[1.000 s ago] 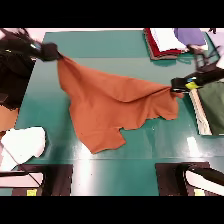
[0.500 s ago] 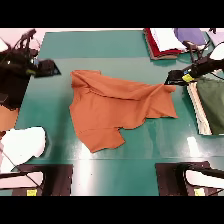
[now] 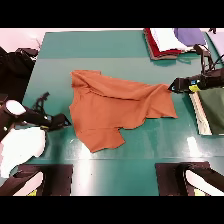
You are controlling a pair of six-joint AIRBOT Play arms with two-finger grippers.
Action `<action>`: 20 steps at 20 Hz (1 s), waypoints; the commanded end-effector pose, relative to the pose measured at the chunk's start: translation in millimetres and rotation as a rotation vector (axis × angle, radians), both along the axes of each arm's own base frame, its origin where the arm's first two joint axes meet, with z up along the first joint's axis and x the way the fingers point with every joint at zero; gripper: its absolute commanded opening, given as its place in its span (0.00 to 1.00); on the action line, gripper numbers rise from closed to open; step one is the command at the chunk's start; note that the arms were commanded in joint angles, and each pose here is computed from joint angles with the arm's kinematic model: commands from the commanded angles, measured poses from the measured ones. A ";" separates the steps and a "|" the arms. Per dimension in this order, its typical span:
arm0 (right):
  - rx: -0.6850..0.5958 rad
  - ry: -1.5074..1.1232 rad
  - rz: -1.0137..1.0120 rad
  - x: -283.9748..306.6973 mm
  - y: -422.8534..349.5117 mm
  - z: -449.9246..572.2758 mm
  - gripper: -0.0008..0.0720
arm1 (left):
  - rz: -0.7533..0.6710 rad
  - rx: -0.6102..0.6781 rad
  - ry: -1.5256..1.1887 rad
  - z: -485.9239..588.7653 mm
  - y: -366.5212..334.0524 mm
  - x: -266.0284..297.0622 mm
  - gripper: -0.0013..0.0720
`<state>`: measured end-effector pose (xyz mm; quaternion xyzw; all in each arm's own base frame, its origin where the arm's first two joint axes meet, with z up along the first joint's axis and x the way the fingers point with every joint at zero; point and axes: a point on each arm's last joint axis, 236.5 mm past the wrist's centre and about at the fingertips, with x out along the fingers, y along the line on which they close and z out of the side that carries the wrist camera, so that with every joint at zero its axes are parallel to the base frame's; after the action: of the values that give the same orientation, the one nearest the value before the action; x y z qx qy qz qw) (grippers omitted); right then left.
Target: Fold the shirts.
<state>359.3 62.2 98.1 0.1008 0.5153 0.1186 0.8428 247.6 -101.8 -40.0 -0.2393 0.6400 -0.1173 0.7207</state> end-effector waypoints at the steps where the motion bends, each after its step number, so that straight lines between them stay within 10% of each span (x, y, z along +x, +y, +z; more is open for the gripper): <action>1: 0.032 -0.018 -0.003 -3.3 6.2 2.8 0.57 | 0.033 -0.049 0.011 -29.8 -27.2 -22.0 0.76; 10: 0.054 -0.017 0.000 -3.9 10.6 4.6 0.57 | 0.004 -0.057 -0.048 -29.3 -72.3 -20.8 0.76; 13: 0.053 -0.001 0.007 -7.6 11.3 3.0 0.57 | 0.017 -0.064 -0.067 -25.7 -73.6 -14.9 0.09; 20: 0.051 0.189 -0.138 -63.0 -53.2 -55.0 0.57 | 0.072 -0.006 -0.261 49.3 -29.5 58.7 0.05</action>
<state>324.3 37.0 72.2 0.1393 0.5533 0.0990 0.8153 284.5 -153.3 -18.2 -0.2625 0.5537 -0.1326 0.7791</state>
